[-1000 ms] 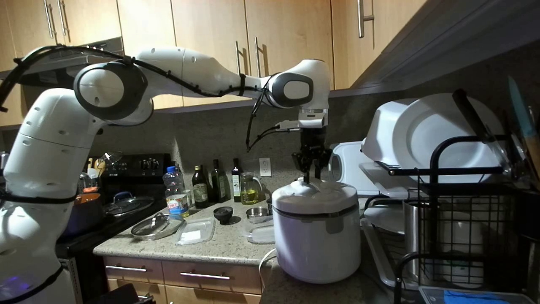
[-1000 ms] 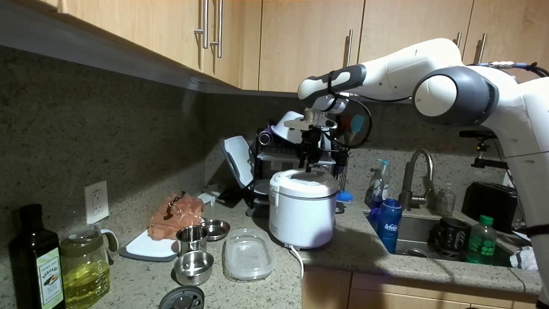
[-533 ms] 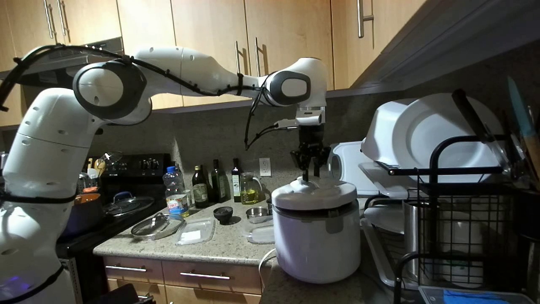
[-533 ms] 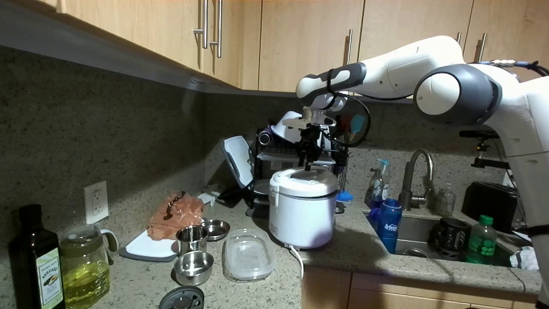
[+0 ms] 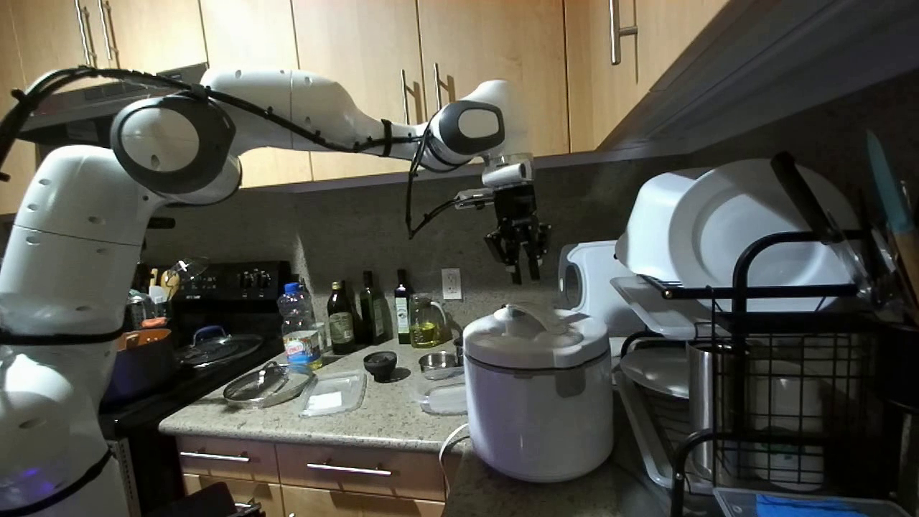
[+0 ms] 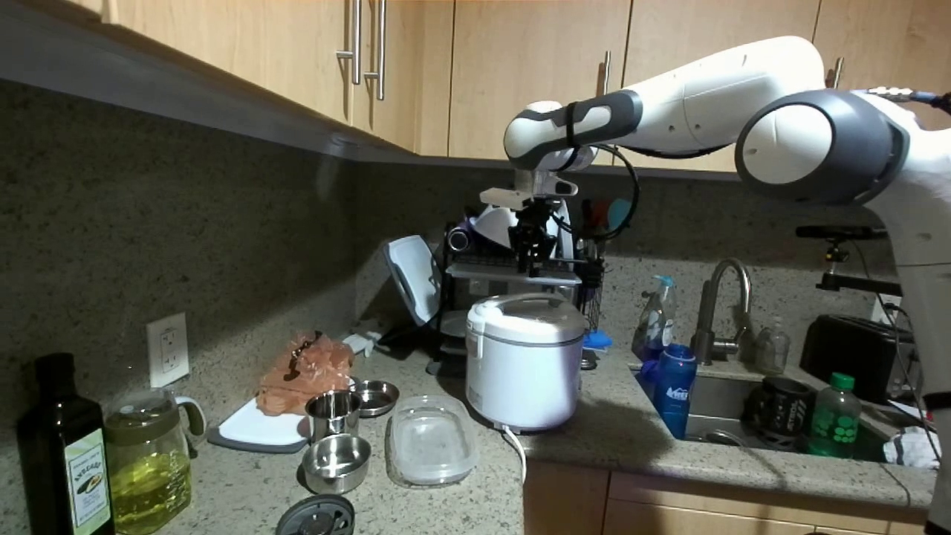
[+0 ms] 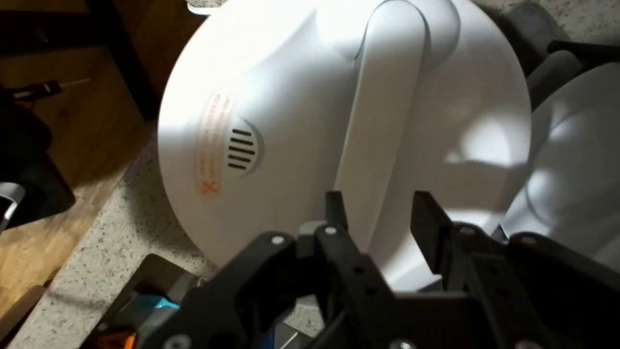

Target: Open the lid of the white appliance

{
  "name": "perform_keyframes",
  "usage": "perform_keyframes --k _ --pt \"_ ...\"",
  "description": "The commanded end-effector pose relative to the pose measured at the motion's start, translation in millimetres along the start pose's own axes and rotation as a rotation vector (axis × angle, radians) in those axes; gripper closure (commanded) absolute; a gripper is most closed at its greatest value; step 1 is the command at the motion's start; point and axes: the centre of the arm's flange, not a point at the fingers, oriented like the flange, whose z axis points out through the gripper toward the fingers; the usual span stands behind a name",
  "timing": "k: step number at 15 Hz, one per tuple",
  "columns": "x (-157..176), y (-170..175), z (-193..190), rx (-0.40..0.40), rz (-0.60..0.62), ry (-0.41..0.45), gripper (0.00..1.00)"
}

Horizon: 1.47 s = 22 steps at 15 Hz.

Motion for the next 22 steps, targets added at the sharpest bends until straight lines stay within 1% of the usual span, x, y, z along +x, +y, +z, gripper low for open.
perform_keyframes --k 1,3,4,5,6,8,10,11,13,14,17,22 --pt "1.9 21.5 -37.4 0.054 0.033 0.076 0.83" --pt "6.5 24.4 -50.7 0.073 0.038 0.100 0.83" --pt "8.5 25.5 -54.9 0.080 0.033 0.092 0.83" --pt "9.4 26.4 -57.1 0.080 0.010 0.040 0.78" --pt "9.7 26.4 -57.8 0.079 0.002 0.003 0.41" --pt "8.3 24.4 -52.2 0.069 -0.023 -0.086 0.40" --pt "5.4 21.9 -43.7 0.058 -0.040 -0.155 0.28" --pt "4.5 20.7 -37.5 0.044 -0.049 -0.183 0.19" --pt "4.9 19.5 -24.3 0.016 -0.051 -0.215 0.06" --pt "5.3 19.1 -17.9 0.004 -0.052 -0.224 0.01" --pt "9.8 18.1 0.1 -0.042 -0.036 -0.230 0.00" --pt "20.9 16.3 28.8 -0.119 0.010 -0.200 0.00"
